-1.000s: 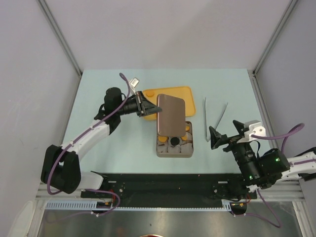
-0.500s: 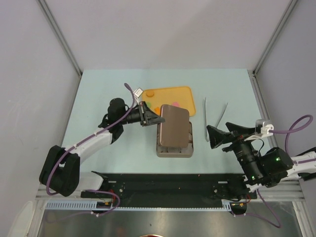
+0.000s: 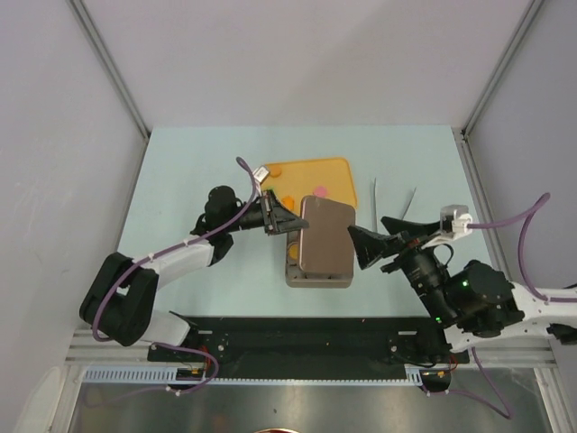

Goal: Pack the cookies

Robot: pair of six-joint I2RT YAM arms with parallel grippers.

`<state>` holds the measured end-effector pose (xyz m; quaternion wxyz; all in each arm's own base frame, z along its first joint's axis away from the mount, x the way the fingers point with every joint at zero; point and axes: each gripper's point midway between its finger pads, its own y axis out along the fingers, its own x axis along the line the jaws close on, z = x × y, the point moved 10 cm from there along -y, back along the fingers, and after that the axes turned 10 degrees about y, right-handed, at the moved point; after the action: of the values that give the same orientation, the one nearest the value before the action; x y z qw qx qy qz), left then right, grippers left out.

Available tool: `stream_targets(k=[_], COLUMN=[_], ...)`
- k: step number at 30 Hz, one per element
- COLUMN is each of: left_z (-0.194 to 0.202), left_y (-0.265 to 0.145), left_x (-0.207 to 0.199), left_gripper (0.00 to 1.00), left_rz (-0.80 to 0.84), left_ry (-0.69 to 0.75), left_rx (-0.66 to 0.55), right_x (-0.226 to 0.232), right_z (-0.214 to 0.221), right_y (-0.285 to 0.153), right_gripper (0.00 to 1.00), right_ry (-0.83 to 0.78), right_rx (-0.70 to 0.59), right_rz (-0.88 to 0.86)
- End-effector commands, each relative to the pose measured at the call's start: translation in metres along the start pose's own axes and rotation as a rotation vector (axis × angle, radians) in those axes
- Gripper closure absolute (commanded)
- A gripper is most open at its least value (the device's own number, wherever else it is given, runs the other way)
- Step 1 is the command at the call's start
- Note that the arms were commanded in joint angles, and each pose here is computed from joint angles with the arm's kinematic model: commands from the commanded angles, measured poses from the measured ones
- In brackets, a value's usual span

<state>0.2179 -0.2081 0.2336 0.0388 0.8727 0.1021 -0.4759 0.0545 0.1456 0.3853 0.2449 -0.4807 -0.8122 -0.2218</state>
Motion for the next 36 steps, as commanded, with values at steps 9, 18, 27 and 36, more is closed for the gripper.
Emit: stream_targets(k=[9, 18, 27, 36], left_z=[-0.004, -0.009, -0.009, -0.002], left_y=[-0.003, -0.001, -0.011, -0.017], left_x=[-0.004, -0.003, -0.001, 0.016], left_gripper=[1.0, 1.0, 1.0, 1.0], left_rz=[0.031, 0.067, 0.08, 0.083], left_ry=[0.059, 0.025, 0.0, -0.06], left_rx=[-0.024, -0.026, -0.074, -0.086], right_x=[-0.019, -0.118, -0.176, -0.202], right_z=[-0.005, -0.011, 0.031, 0.059], right_y=[0.09, 0.124, 0.116, 0.103], right_gripper=[0.0, 0.0, 0.53, 0.7], right_ry=[0.193, 0.217, 0.277, 0.267], right_rx=[0.18, 0.216, 0.302, 0.377], right_rz=[-0.051, 0.247, 0.42, 0.531])
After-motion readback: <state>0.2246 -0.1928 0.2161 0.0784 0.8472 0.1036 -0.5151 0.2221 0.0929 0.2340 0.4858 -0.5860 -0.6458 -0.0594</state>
